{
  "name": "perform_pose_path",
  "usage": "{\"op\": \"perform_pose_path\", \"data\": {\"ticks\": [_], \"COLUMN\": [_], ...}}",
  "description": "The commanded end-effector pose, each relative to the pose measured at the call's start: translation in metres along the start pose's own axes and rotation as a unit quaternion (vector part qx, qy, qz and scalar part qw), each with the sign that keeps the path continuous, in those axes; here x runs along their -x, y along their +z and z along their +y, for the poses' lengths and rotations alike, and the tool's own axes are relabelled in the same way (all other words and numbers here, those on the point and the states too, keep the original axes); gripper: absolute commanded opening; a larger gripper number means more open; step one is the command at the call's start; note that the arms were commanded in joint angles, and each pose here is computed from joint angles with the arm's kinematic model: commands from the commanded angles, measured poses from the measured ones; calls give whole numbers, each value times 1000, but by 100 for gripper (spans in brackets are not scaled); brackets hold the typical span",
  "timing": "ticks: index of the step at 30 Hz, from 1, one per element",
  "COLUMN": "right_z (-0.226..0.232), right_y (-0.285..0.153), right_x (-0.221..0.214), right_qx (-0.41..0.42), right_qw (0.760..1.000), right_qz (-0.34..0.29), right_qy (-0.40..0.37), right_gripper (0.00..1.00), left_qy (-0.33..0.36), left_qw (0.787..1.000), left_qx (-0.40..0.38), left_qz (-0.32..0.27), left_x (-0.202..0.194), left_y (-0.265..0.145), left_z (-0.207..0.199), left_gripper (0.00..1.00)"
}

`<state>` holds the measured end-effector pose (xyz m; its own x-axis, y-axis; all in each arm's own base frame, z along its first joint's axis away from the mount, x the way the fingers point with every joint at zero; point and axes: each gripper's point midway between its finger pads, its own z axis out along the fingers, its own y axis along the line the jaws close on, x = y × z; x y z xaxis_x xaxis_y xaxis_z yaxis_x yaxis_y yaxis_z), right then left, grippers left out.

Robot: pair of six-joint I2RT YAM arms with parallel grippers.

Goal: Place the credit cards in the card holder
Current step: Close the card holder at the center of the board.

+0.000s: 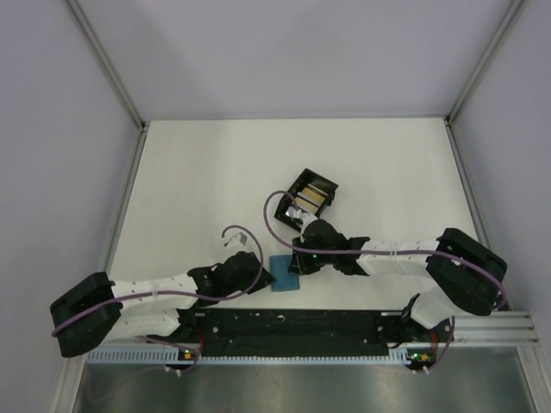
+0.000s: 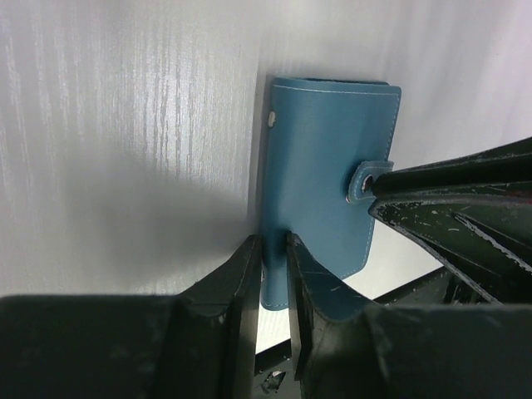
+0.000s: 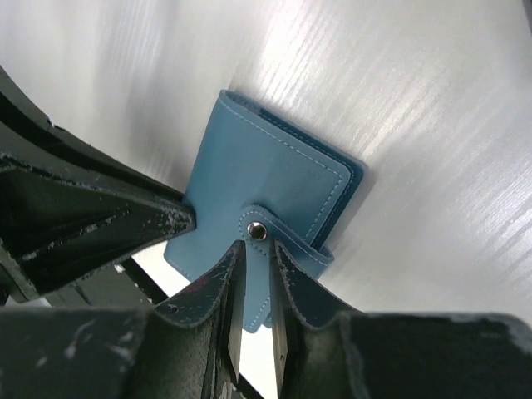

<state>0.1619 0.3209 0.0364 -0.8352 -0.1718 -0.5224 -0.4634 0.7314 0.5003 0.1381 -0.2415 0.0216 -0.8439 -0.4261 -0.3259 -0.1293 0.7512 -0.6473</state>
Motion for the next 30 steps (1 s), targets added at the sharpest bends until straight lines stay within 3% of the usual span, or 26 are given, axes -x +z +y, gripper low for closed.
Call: {"op": "perform_pose_path", "data": {"ticks": [1,9,15,21,30], "right_z": [1,-1,8,-5,5], "right_y": [5,6,-4,-3,-14], "right_x": [17,7,24,24,37], "right_qx": [-13,-10,-5,-45,-29], "right_qw": [1000,1000,1000,999,999], "right_qz": [-12,10,-20,-13,-40], "right_qy": [11,5,6,11,0], "right_gripper": [18,15,20,20,22], "left_qy": [13,17,22,23,25], "left_qw": [1000,1000,999,999,999], "left_qx": [21,20,32,34,35], "left_qz": [-2,-8,-10,-11,-13], "left_x": [0,2,4,4,5], "left_y": [1,2,1,1,1], "left_z": [8,6,10,10,11], "left_gripper": [25,25,25,25,25]}}
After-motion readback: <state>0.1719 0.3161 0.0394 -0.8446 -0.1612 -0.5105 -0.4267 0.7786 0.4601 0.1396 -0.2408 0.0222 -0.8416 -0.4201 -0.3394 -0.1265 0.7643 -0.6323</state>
